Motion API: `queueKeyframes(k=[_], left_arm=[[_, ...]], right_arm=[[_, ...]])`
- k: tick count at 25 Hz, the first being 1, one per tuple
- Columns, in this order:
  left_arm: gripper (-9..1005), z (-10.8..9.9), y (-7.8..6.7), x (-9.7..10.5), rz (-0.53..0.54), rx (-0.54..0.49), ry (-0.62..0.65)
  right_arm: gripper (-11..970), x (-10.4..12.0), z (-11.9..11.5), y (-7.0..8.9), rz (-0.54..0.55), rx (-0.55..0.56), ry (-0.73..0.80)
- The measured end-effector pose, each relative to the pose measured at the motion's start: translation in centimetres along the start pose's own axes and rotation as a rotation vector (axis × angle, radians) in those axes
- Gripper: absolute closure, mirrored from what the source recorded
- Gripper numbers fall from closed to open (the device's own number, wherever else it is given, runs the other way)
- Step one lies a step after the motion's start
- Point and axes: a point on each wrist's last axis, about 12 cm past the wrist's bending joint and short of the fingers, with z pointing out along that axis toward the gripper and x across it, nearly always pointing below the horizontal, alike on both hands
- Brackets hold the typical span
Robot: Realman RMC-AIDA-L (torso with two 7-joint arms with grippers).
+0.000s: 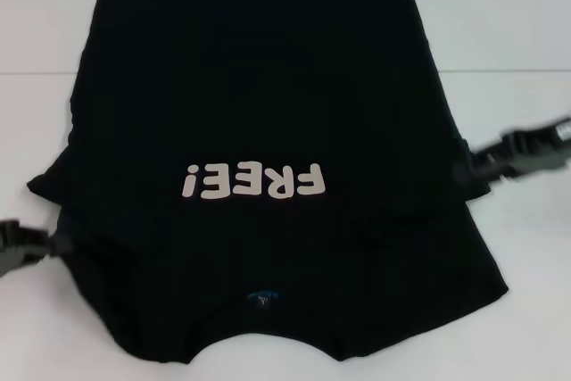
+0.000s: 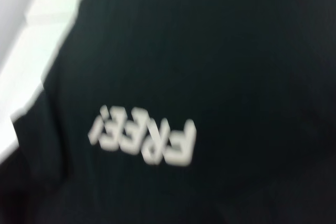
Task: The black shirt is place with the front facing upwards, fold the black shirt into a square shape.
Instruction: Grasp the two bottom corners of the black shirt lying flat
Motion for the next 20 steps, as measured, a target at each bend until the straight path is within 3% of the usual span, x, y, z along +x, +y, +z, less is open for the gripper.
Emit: queueKeyframes(k=[8, 20], left_arm=[[977, 2.4, -1.4, -2.2, 0.034, 0.013, -0.025], [978, 3.2, -2.2, -3.4, 0.054, 0.010, -0.039]], right_arm=[[343, 3.6, -1.0, -1.9, 0.038, 0.040, 0.135], [346, 6.3, 1.5, -3.0, 0.025, 0.057, 0.140]])
